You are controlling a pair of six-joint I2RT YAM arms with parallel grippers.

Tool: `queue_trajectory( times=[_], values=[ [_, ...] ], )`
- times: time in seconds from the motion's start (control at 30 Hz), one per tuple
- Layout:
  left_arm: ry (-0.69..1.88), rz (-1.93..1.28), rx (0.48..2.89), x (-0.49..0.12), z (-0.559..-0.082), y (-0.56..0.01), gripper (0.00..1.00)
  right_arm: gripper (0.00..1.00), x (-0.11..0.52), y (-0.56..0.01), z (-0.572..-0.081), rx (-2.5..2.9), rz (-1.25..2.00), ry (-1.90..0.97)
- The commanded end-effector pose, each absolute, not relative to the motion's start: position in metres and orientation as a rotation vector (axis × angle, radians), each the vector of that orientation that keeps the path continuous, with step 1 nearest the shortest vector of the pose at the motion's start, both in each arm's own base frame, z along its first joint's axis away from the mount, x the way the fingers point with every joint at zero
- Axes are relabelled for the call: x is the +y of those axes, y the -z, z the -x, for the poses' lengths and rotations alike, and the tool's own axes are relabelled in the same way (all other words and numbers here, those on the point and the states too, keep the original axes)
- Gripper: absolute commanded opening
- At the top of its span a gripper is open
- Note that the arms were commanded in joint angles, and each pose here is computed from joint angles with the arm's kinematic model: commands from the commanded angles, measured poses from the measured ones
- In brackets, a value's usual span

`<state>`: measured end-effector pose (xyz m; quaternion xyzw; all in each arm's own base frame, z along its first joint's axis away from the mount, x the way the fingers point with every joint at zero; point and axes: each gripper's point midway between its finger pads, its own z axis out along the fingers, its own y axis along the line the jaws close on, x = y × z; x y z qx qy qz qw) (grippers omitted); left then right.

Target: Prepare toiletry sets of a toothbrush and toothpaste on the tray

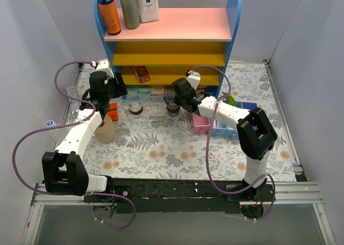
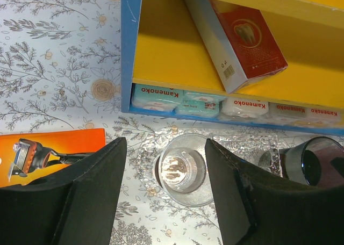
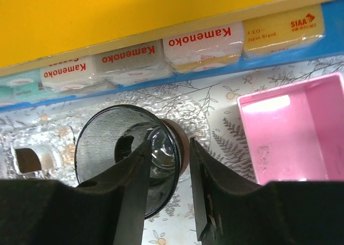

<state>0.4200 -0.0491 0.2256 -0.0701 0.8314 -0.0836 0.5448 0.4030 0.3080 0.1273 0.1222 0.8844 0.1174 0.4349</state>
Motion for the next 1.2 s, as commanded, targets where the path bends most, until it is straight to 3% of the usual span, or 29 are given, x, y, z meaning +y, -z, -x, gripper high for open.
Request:
queue_trajectory(
  times=[0.0,0.1,0.37,1.17],
  values=[
    [0.2,0.159,1.946,-0.049,-0.416,-0.235,0.6,0.41,0.309,-0.18,-0.417,2.086,-0.161,-0.277],
    [0.192,0.16,1.944,-0.048,-0.416,-0.235,0.6,0.41,0.306,-0.191,-0.422,2.079,-0.032,-0.243],
    [0.177,0.16,1.952,-0.046,-0.416,-0.232,0.6,0.41,0.325,-0.191,-0.416,2.209,0.335,-0.503],
    [0.18,0.16,1.981,-0.047,-0.419,-0.222,0.6,0.35,0.31,-0.155,-0.418,2.318,0.529,-0.41]
  ],
)
